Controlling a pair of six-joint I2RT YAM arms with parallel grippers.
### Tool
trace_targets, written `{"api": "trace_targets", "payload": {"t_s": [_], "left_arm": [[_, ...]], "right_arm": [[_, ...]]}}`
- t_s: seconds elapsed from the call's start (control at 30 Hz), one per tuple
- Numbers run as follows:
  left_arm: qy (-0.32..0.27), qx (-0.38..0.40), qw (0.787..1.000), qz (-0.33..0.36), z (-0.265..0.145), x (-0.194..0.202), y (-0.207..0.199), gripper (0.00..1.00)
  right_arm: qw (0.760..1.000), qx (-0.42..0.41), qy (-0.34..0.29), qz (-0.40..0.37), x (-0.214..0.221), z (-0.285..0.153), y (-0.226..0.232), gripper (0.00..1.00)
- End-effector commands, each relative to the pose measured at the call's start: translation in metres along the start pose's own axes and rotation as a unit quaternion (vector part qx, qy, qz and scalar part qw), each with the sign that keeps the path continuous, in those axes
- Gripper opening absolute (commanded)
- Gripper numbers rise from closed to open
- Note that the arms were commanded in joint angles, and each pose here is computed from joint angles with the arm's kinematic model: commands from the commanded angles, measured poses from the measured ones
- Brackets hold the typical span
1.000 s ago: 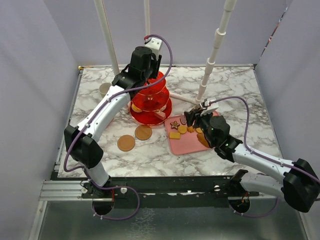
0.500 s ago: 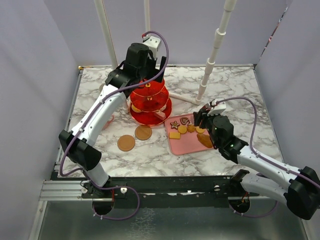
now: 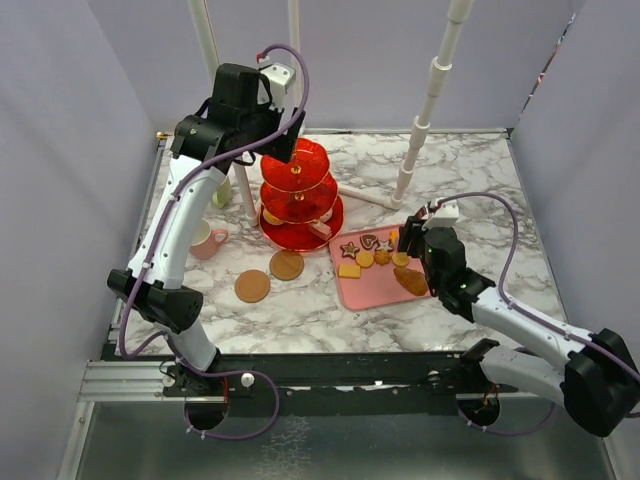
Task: Serve the afternoon tea
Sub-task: Adjust the desert table at the center of the board.
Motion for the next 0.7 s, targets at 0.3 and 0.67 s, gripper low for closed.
{"api": "trace_targets", "payload": {"t_s": [0.3, 0.67], "left_arm": [[0.028, -0.013, 1.0, 0.0, -0.017, 0.026, 0.019, 0.99], [0.014, -0.018, 1.0, 0.009, -0.024, 0.024, 0.022, 0.99]], "right_arm": [[1.0, -0.013, -0.018, 0.02, -0.008, 0.045, 0.006, 0.58], [0.999, -0.016, -0.042, 0.012, -0.012, 0.053, 0.005, 0.58]]}}
Point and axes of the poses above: each gripper's point midway between its finger pads, its own z axis out along the fingers, its own y axis along the line the jaws close on, x = y × z, the point moved 3 cm from there along -z, back along the fingers, and after that the axes turned 1 degree about z, right-handed, at the moved point
